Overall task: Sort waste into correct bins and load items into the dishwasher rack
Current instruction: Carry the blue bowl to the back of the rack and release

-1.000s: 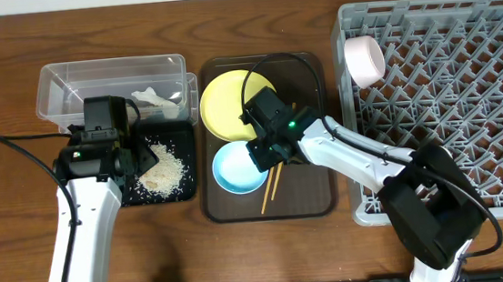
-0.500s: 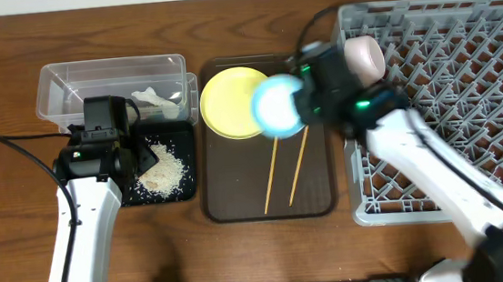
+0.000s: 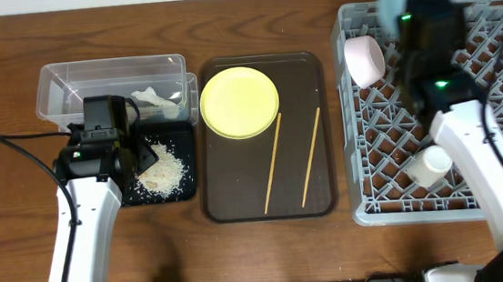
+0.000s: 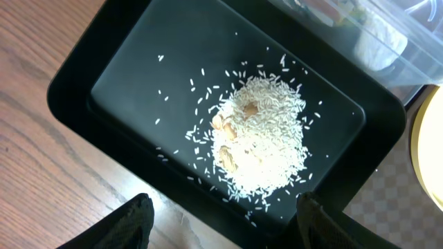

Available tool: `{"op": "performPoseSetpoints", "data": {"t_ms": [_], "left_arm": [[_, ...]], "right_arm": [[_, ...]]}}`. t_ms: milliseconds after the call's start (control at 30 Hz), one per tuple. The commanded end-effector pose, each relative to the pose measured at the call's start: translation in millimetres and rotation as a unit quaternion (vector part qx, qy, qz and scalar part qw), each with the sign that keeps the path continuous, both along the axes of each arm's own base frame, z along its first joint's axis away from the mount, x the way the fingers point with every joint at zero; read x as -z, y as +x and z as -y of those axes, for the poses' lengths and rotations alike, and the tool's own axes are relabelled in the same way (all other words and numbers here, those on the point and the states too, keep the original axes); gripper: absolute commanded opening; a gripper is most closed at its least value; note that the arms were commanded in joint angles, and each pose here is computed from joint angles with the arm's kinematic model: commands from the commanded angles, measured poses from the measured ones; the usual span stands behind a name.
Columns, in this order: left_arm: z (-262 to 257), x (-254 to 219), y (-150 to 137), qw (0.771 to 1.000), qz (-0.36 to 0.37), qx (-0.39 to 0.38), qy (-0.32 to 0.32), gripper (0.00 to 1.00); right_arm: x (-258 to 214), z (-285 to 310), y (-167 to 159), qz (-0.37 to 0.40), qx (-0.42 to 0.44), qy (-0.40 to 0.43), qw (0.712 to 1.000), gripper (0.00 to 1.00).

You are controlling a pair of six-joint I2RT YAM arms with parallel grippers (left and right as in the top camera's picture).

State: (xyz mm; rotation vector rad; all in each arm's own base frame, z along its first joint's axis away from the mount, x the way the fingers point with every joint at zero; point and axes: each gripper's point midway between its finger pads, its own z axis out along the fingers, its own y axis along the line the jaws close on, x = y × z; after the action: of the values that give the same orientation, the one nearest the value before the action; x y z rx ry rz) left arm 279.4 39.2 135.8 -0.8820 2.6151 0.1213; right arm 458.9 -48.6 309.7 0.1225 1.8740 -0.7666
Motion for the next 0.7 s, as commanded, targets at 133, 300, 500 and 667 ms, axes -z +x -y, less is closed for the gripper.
{"op": "performPoseSetpoints", "data": {"t_ms": [133, 300, 500, 667], "left_arm": [[-2.2, -3.0, 1.0, 1.0, 0.006, -0.008, 0.001, 0.69], [-2.2, -3.1, 1.5, 1.0, 0.007, -0.007, 0.001, 0.69], [-2.2, -3.1, 1.4, 1.0, 0.007, -0.007, 0.001, 0.69], [-1.6, -3.0, 1.4, 1.0, 0.006, -0.007, -0.001, 0.69]], "right_arm": [[4.1, 69.5, 6.5, -0.035, 0.102, -0.107, 0.988, 0.01], [25.5, 90.8, 24.1, -0.046, 0.131, -0.14, 0.98, 0.01], [66.6, 91.8, 39.2, -0.087, 0.128, -0.153, 0.976, 0.01], [96.6, 88.6, 48.2, -0.113, 0.121, -0.156, 0.974, 0.01]]}}
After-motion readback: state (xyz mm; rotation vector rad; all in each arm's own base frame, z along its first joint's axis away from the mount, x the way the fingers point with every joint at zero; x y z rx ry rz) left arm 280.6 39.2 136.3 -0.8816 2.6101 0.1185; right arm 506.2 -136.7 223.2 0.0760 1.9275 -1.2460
